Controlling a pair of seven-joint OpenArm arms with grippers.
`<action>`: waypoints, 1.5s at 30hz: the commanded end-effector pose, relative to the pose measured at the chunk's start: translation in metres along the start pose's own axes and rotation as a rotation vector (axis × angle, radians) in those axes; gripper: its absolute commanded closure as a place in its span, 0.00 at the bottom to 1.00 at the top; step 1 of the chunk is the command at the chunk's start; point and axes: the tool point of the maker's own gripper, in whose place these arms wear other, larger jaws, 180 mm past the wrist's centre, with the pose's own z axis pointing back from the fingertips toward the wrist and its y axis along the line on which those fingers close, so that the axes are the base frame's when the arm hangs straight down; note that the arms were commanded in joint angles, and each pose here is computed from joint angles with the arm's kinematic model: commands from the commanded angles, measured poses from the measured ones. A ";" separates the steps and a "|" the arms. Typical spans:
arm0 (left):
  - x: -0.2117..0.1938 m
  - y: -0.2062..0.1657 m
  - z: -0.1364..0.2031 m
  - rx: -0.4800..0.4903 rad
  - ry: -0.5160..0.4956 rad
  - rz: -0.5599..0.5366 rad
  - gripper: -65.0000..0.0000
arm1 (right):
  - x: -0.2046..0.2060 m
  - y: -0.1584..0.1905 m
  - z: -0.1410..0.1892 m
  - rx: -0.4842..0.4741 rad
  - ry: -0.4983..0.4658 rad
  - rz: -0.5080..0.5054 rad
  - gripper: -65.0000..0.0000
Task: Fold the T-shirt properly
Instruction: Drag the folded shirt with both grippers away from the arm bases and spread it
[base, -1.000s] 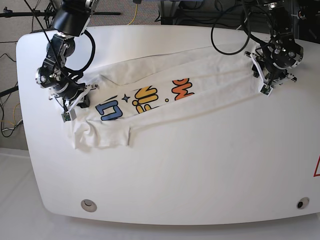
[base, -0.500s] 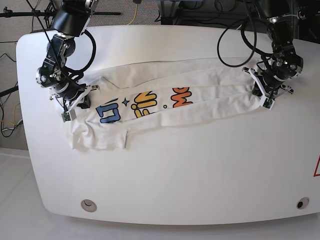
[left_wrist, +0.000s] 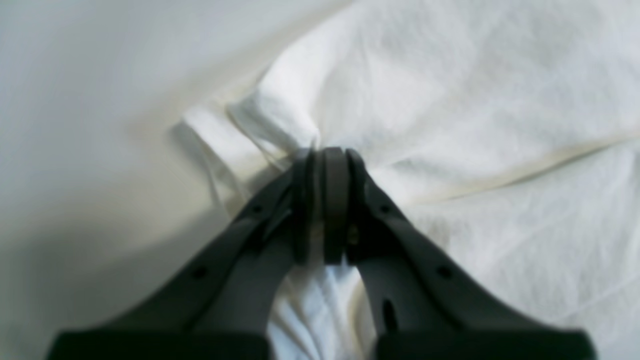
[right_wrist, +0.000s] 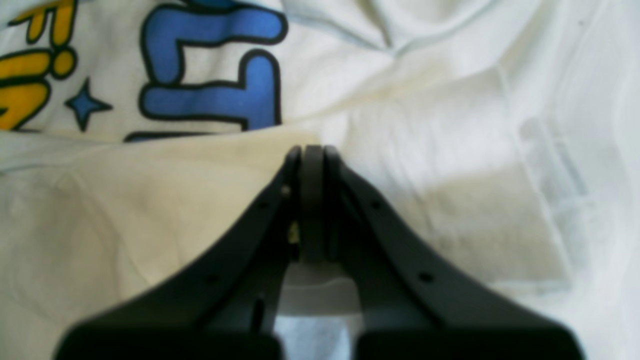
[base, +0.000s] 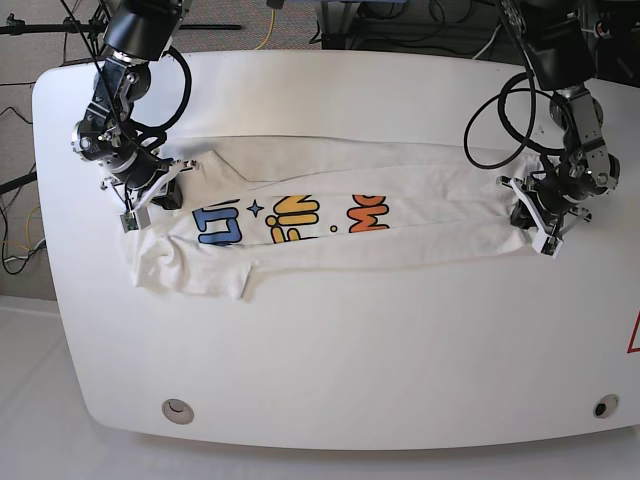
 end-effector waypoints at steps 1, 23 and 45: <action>-0.029 0.007 -0.004 0.027 0.136 -0.024 1.00 | -0.032 0.004 -0.001 -0.010 0.125 -0.003 1.00; 0.042 0.007 0.001 0.049 -0.029 -0.140 1.00 | -0.003 -0.002 0.012 -0.059 0.020 -0.040 0.99; 0.127 0.072 0.103 0.344 -0.327 -0.148 0.97 | 0.106 -0.024 0.048 -0.170 -0.175 0.092 0.27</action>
